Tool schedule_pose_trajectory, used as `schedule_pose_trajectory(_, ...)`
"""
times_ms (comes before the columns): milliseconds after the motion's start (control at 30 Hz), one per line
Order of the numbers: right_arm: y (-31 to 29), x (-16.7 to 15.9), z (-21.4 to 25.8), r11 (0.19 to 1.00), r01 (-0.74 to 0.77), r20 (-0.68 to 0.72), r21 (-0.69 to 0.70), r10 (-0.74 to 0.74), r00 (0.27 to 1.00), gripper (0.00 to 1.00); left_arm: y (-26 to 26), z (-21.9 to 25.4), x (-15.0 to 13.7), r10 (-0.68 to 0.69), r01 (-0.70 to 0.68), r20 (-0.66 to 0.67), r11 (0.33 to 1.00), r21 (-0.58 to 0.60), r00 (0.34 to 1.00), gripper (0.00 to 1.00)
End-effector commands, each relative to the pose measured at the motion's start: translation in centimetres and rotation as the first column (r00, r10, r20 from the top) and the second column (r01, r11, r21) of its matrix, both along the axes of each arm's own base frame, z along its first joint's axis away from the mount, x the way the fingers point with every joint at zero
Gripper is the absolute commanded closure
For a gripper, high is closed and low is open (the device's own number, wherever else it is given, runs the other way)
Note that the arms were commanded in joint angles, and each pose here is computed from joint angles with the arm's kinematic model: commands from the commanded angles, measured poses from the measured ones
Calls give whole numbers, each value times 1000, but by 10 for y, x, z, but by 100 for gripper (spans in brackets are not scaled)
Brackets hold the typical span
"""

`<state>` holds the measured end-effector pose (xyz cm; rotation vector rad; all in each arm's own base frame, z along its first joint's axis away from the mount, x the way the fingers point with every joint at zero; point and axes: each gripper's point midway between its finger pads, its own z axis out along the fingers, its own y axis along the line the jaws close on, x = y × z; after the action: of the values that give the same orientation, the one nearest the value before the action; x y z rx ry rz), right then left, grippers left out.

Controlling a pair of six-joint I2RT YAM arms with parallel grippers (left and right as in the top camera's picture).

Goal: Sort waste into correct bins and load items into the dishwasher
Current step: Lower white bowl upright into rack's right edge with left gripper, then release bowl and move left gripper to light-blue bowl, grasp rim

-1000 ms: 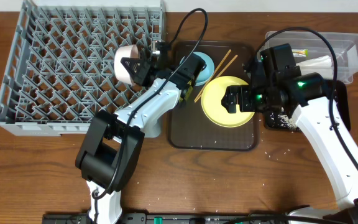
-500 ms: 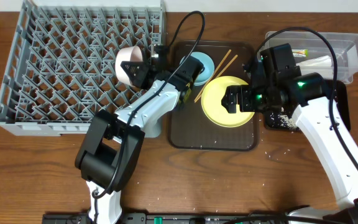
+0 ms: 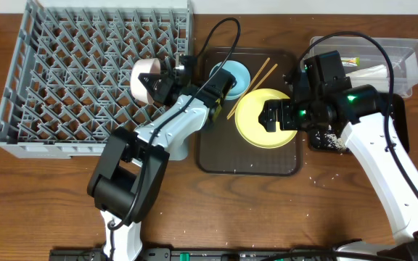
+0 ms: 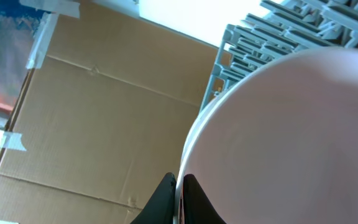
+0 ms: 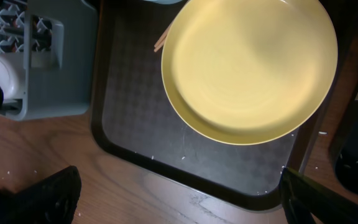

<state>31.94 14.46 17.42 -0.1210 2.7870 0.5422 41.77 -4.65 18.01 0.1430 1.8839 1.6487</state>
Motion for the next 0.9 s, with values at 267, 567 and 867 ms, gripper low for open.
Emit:
schedule_pose_trajectory(267, -3, 1, 0, 1000, 17, -1, -2, -17, 1000, 1, -66, -66, -6, -228, 166, -198, 943, -287, 953, 60)
schedule_pose_trajectory(567, -3, 1, 0, 1000, 17, -1, -3, -17, 1000, 1, -89, -74, -12, -328, 180, -216, 840, -511, 920, 59)
schedule_pose_trajectory(867, -3, 1, 0, 1000, 17, -1, -2, -17, 1000, 1, -125, 4, -17, -305, 240, 118, 401, -884, 945, 46)
